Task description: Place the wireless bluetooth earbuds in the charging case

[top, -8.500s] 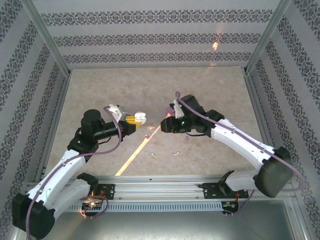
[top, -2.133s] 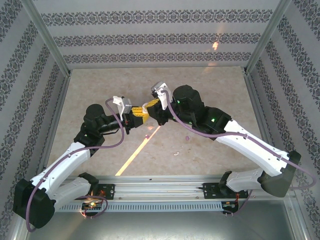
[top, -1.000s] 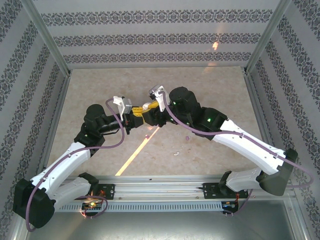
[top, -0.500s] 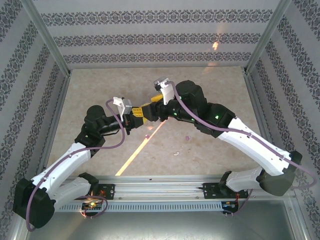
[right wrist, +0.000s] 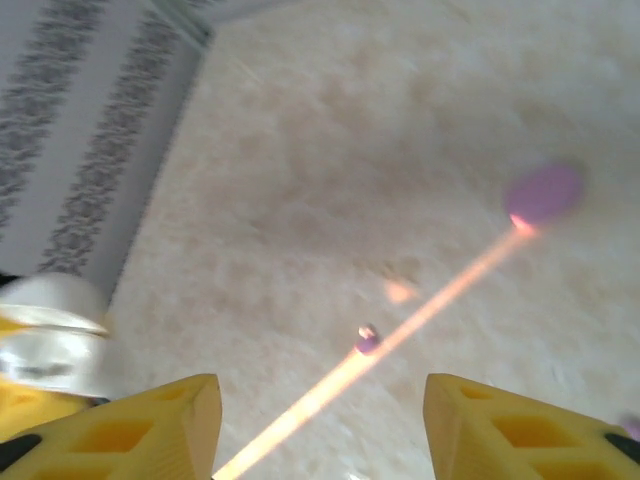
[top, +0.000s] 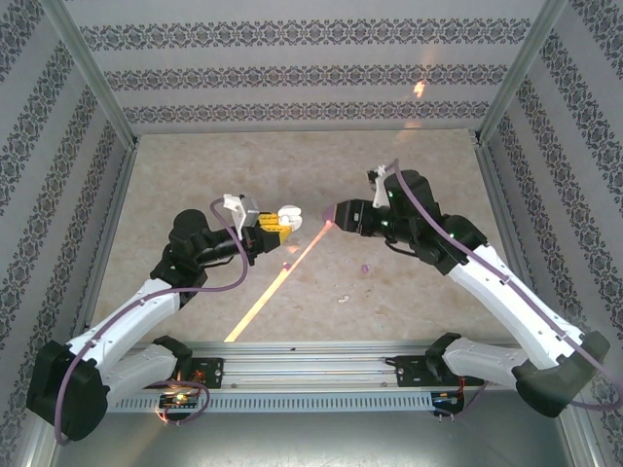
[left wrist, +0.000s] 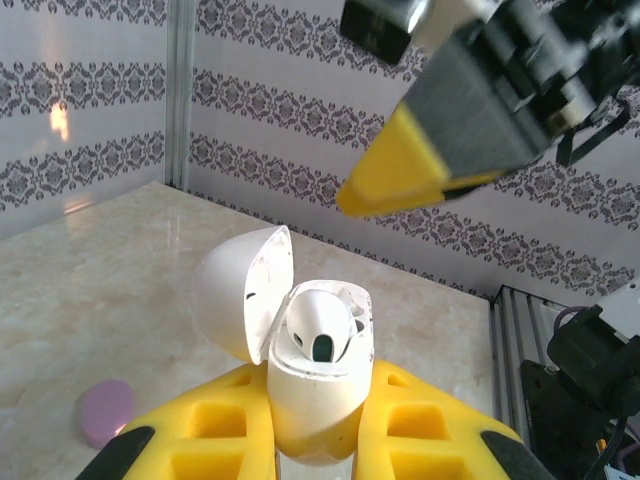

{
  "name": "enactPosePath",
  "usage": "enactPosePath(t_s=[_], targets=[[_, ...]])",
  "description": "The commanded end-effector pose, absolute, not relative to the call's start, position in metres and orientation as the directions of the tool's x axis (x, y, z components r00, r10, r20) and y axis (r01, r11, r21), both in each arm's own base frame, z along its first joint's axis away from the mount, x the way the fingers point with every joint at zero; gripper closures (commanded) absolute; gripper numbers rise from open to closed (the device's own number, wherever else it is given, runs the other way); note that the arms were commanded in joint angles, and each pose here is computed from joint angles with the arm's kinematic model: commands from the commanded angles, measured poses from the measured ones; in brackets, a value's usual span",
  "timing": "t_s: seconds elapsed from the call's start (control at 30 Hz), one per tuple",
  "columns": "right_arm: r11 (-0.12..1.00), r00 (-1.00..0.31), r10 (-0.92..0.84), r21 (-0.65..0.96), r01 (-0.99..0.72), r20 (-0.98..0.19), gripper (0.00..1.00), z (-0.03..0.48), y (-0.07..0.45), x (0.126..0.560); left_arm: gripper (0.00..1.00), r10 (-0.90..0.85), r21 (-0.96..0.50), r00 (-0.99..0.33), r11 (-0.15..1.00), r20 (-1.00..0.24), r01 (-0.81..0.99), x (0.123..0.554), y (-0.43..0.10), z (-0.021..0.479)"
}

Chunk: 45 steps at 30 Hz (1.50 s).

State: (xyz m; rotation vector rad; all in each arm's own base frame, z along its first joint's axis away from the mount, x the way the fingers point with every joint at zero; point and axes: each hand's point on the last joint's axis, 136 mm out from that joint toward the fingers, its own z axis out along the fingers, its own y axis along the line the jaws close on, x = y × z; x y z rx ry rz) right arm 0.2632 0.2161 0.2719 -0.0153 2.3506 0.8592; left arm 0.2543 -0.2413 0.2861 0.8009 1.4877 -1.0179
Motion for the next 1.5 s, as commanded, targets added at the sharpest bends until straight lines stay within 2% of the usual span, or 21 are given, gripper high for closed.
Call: enactPosePath(t_s=[0.0,0.13,0.27,0.57,0.7,0.83,1.13,1.47], targets=[[0.768,-0.886,0.262,0.638,-0.049,-0.383,0.50,0.225,0.208,0.244,1.00,-0.073,-0.122,-0.102,0.390,-0.992,0.913,0.253,-0.245,0.289],[0.801,-0.937,0.255,0.596,0.067,-0.238,0.52,0.162,0.201,0.223,1.00,-0.058,-0.114,-0.099,0.411,-0.993,0.905,0.253,-0.248,0.275],[0.787,-0.949,0.301,0.587,0.190,-0.096,0.57,0.112,0.204,0.201,1.00,0.024,-0.051,-0.067,0.407,-0.998,0.912,0.255,-0.253,0.271],[0.855,-0.957,0.279,0.473,0.214,-0.072,0.56,0.062,0.201,0.177,0.99,0.027,-0.092,-0.112,0.402,-0.993,0.911,0.258,-0.257,0.253],[0.875,-0.957,0.265,0.446,0.187,-0.119,0.63,0.057,0.199,0.181,0.99,0.048,-0.102,-0.131,0.396,-0.990,0.912,0.252,-0.257,0.246],[0.889,-0.964,0.240,0.426,0.169,-0.118,0.67,0.052,0.202,0.181,1.00,0.043,-0.093,-0.122,0.417,-0.992,0.904,0.248,-0.252,0.243],[0.914,-0.979,0.192,0.377,0.150,-0.075,0.63,0.032,0.211,0.181,0.99,0.037,-0.107,-0.137,0.438,-0.990,0.893,0.240,-0.247,0.235],[0.938,-0.990,0.082,0.345,0.038,-0.112,0.64,0.032,0.236,0.205,0.99,0.048,-0.093,-0.127,0.436,-0.991,0.895,0.234,-0.244,0.239]])
